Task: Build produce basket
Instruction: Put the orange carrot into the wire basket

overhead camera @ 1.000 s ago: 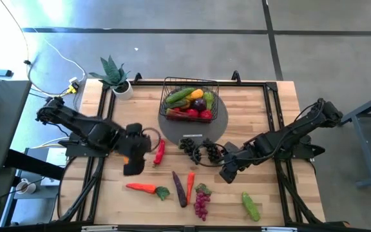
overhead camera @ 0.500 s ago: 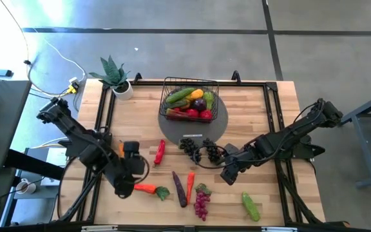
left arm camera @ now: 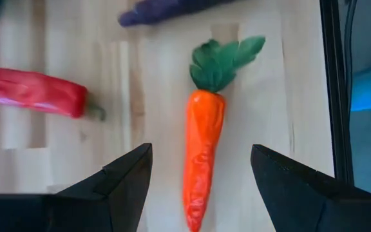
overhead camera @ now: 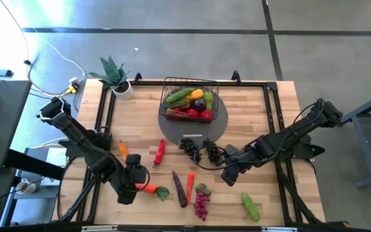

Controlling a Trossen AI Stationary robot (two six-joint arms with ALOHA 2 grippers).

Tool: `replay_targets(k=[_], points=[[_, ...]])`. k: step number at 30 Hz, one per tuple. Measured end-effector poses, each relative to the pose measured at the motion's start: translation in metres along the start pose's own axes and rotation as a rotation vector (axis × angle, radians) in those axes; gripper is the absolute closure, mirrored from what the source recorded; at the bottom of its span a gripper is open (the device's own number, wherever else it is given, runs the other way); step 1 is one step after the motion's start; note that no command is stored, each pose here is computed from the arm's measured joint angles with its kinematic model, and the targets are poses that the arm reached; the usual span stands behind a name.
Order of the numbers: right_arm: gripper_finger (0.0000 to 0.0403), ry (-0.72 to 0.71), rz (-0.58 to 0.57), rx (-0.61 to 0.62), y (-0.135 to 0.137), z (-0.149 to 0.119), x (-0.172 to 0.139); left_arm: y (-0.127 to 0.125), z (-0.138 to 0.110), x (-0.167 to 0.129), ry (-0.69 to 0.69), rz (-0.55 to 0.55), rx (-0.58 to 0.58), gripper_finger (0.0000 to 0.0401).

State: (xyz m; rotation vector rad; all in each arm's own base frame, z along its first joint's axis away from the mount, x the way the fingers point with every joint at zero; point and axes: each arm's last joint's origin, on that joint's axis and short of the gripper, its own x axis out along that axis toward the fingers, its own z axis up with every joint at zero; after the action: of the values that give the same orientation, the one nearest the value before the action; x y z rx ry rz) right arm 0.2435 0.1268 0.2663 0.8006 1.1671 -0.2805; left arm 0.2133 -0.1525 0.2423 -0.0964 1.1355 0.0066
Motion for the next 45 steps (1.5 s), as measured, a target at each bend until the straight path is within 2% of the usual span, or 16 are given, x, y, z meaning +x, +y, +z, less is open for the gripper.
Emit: replay_targets(k=[9, 18, 30, 35, 39, 45], points=[[0.0178, 0.0, 0.001, 0.001, 0.0, 0.0, 0.0, 0.005, -0.023, 0.037, -0.001, -0.091, -0.001, 0.0149], [0.0178, 0.0, 0.0, 0.0, 0.0, 0.0, 0.0, 0.01, -0.036, 0.058, -0.039, -0.157, -0.015, 0.0149], [0.0178, -0.011, -0.006, 0.001, 0.0, 0.001, 0.0, 0.017, -0.041, 0.095, 0.019, -0.126, -0.036, 0.0149], [0.0178, -0.011, -0.006, 0.003, 0.0, 0.001, 0.0, 0.018, -0.04, 0.106, 0.042, -0.106, -0.085, 0.015], [0.0178, -0.011, -0.007, 0.003, -0.001, 0.001, 0.0, 0.018, -0.04, 0.107, 0.031, -0.101, -0.103, 0.0176], [0.0178, -0.011, -0.006, 0.003, 0.0, 0.001, 0.0, 0.017, -0.038, 0.107, 0.013, -0.12, -0.127, 0.0269]])
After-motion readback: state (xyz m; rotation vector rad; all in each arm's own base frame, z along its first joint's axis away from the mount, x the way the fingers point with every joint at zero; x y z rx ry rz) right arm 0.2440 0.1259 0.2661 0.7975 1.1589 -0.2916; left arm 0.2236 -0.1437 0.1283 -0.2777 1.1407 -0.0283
